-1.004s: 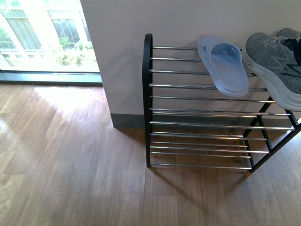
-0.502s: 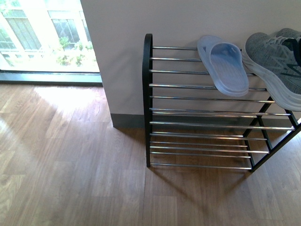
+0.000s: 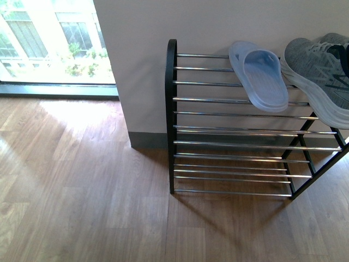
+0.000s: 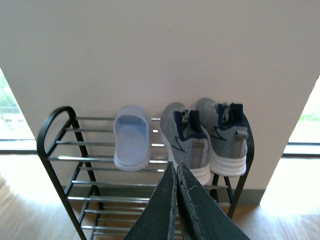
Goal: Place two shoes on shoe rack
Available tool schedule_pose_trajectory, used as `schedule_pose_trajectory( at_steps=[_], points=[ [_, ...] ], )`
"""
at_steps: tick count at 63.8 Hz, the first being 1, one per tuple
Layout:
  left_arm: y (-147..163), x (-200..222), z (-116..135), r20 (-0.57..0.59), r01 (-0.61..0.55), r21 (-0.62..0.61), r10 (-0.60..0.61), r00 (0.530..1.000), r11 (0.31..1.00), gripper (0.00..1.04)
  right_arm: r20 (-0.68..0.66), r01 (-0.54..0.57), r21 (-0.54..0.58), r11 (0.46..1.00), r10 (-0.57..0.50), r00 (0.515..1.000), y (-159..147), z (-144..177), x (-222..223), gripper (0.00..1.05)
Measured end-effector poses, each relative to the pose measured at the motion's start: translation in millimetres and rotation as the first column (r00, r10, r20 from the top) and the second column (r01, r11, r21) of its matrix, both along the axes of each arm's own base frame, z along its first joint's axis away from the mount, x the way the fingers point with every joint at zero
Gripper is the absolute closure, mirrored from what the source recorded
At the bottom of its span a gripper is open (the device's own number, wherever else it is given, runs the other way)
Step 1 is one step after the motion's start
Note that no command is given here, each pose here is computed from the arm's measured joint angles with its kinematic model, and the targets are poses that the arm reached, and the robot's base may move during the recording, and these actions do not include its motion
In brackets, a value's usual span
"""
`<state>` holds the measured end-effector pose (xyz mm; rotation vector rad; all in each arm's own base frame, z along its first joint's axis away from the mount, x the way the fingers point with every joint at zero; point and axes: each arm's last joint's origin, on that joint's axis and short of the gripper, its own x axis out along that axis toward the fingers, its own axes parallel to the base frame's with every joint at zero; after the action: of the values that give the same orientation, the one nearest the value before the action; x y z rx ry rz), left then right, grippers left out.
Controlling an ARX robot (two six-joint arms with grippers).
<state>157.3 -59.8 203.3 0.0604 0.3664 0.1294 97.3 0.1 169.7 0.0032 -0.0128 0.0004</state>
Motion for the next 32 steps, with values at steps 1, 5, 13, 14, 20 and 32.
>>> schedule_pose_trajectory(
  at_steps=[1,5,13,14,20,32],
  points=[
    [0.0,0.0,0.0,0.0,0.0,0.0,0.0,1.0,1.0,1.03,0.002,0.0,0.0,1.0,0.0,1.0,0.0,0.1,-0.2,1.03],
    [-0.1,0.0,0.0,0.0,0.002,0.0,-0.002,1.0,1.0,1.03,0.0,0.0,0.0,1.0,0.0,1.0,0.0,0.0,-0.3,1.03],
    [0.0,0.0,0.0,0.0,0.0,0.0,0.0,1.0,1.0,1.03,0.001,0.0,0.0,1.0,0.0,1.0,0.0,0.0,-0.4,1.03],
    [0.0,0.0,0.0,0.0,0.0,0.0,0.0,1.0,1.0,1.03,0.001,0.0,0.0,1.0,0.0,1.0,0.0,0.0,-0.4,1.03],
    [0.0,0.0,0.0,0.0,0.001,0.0,-0.001,1.0,1.0,1.03,0.001,0.0,0.0,1.0,0.0,1.0,0.0,0.0,-0.4,0.89],
    [0.0,0.0,0.0,0.0,0.0,0.0,0.0,1.0,1.0,1.03,0.002,0.0,0.0,1.0,0.0,1.0,0.0,0.0,-0.4,0.59]
  ],
)
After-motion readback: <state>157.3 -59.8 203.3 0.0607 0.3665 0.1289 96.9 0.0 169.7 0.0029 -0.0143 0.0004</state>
